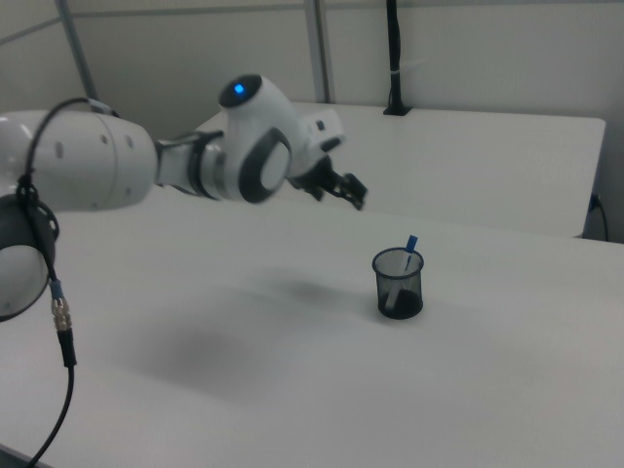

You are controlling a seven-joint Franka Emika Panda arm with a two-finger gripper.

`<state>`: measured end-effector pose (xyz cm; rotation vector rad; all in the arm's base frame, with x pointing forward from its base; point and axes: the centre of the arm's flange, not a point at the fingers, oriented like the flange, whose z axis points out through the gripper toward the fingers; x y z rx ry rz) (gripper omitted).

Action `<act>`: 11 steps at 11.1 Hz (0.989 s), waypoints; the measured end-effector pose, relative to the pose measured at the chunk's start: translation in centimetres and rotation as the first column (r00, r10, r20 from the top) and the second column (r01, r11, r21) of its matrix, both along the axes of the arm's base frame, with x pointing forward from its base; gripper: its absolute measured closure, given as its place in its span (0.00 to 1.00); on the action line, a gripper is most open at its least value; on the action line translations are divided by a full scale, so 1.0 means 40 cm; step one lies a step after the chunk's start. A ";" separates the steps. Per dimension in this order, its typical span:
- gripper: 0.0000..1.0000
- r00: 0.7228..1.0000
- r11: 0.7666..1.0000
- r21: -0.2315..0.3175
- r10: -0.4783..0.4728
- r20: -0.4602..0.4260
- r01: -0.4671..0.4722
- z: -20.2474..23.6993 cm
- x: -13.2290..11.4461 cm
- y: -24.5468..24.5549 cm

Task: Insert the marker

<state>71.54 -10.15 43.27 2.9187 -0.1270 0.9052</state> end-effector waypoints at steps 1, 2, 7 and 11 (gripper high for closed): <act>0.00 0.998 0.999 0.012 0.033 -0.052 -0.032 0.034 -0.006 0.068; 0.00 0.991 0.998 0.018 0.065 -0.117 -0.063 0.070 -0.023 0.136; 0.00 0.900 0.993 0.009 0.111 -0.422 -0.119 0.297 -0.218 0.346; 0.00 0.848 0.993 -0.015 0.094 -0.522 -0.119 0.413 -0.356 0.354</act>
